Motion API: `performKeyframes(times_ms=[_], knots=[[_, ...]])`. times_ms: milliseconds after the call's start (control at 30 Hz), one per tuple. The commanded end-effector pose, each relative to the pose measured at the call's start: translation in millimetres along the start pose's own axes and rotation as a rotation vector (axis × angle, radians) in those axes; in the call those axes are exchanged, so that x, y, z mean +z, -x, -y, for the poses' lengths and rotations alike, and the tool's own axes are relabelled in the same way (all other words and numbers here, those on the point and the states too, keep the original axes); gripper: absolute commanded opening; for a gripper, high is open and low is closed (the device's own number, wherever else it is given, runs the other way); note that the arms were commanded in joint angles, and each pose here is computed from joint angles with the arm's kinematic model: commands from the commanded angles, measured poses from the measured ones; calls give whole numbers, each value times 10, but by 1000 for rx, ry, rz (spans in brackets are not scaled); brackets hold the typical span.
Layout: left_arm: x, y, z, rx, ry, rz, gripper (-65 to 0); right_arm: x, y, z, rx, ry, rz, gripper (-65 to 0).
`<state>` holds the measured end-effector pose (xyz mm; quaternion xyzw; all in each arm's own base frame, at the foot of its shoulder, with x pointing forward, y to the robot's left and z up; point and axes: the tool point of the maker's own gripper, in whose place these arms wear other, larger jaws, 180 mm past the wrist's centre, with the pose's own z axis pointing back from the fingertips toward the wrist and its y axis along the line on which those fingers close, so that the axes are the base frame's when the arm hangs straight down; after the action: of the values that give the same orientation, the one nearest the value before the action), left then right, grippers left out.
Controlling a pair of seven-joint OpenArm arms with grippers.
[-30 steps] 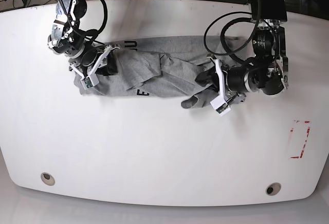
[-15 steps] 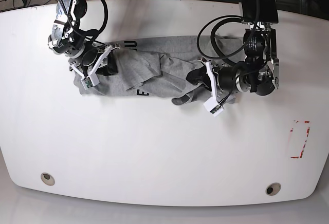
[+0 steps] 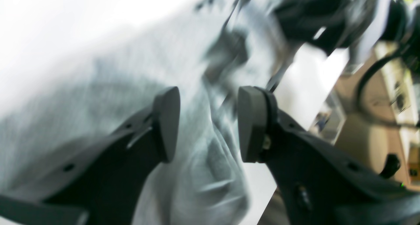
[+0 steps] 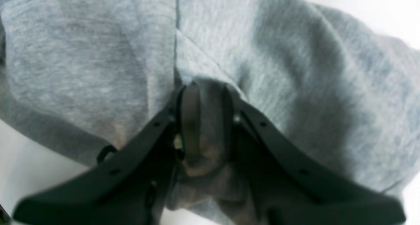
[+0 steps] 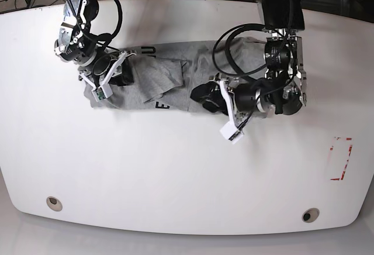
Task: Fold the T-shirt properly
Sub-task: 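Open the left gripper and lift it off the folded end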
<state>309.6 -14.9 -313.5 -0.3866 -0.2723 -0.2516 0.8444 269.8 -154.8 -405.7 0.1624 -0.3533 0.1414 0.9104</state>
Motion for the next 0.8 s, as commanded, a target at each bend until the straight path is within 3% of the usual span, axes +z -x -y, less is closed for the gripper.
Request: performKeyframes(times_ms=[0,167,567,633,767], knots=[[-27,-330,233,-33,69,96,-337,33,-154,20,10,0,53,-533],[-12,-488,351,-41,122,143,-331,33,-154,20,10,0,53,-533],[447,-138,-492,-47,-179,10,-333,45,-184,16,12,-1,63,-533],[494,-16,-564,-33,-200,-14,-353,70,-234,11,21,1,76,-533],[649,168,-742,-10,-251,-32,-472,175,-442,-23,75,18,121,-530]])
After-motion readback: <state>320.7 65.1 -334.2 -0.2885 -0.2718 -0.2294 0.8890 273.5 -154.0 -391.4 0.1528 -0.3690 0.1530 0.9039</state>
